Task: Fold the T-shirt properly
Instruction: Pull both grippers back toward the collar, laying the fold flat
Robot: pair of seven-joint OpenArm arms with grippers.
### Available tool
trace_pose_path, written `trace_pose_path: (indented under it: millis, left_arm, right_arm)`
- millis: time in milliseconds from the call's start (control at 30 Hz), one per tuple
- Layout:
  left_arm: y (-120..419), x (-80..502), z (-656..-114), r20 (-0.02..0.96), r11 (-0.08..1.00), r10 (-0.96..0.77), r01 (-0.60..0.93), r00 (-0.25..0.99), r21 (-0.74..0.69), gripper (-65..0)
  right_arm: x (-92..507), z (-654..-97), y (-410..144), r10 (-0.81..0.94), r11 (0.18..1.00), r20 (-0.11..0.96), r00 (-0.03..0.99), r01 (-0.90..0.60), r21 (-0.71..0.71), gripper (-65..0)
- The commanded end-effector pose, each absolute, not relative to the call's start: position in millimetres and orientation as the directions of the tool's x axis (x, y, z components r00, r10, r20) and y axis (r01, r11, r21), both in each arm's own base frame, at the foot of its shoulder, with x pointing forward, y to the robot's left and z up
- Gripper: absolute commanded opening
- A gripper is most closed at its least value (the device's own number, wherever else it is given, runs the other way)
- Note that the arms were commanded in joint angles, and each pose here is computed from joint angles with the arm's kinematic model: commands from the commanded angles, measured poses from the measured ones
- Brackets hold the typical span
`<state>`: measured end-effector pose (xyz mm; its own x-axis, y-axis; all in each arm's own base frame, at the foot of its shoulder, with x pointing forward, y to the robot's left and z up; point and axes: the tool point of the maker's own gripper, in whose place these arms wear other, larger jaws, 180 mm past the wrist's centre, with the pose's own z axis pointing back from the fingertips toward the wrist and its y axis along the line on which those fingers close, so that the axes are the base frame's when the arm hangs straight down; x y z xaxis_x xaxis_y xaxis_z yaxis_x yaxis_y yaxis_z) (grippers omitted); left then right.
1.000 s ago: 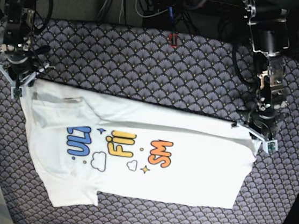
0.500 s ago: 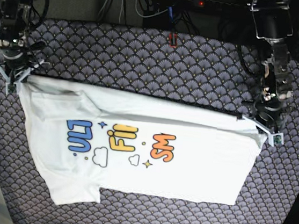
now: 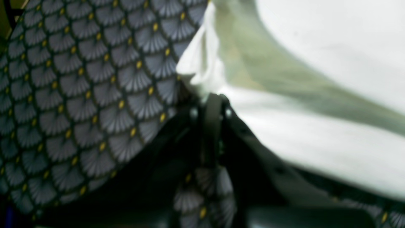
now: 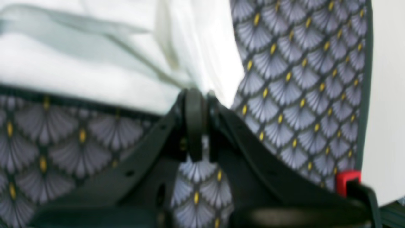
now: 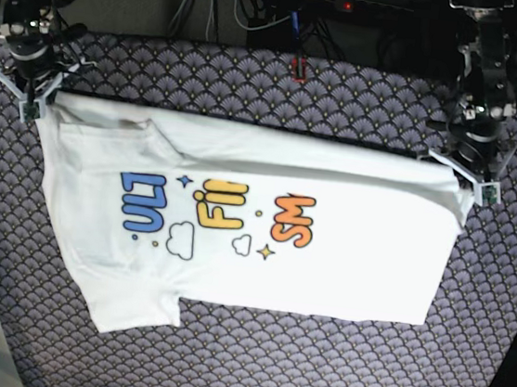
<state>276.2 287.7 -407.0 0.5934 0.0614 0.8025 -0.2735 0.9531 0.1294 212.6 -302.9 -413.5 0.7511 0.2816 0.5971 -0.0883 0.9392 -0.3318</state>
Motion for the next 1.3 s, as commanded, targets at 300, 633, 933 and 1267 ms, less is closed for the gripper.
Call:
trace_pose_path:
  millis: [300,633,933,1267]
  left_arm:
    - [316,233,-400,0.793,0.929,0.035,-0.313,0.608,0.199,-64.6]
    - [313,204,-415,0.752,0.93,0.038,-0.298,0.658,0.215,-64.6]
    - [313,199,-417,0.744,0.93,0.038,-0.296,0.667,0.218,-64.5]
    - [313,191,-420,0.747,0.939,0.138,-0.326,0.65,0.111,-30.6]
  right_arm:
    - [170,-412,-302,0.347,0.921,0.58,0.737,-0.152,-0.358,-65.0]
    - [154,-411,-314,0.338,0.919,0.559,0.757,-0.137,-0.37,-65.0]
    - [152,-412,-313,0.333,0.92,0.557,0.761,-0.134,-0.368,-63.9]
    - [152,-412,-313,0.332,0.921,0.556,0.762,-0.134,-0.366,-34.8]
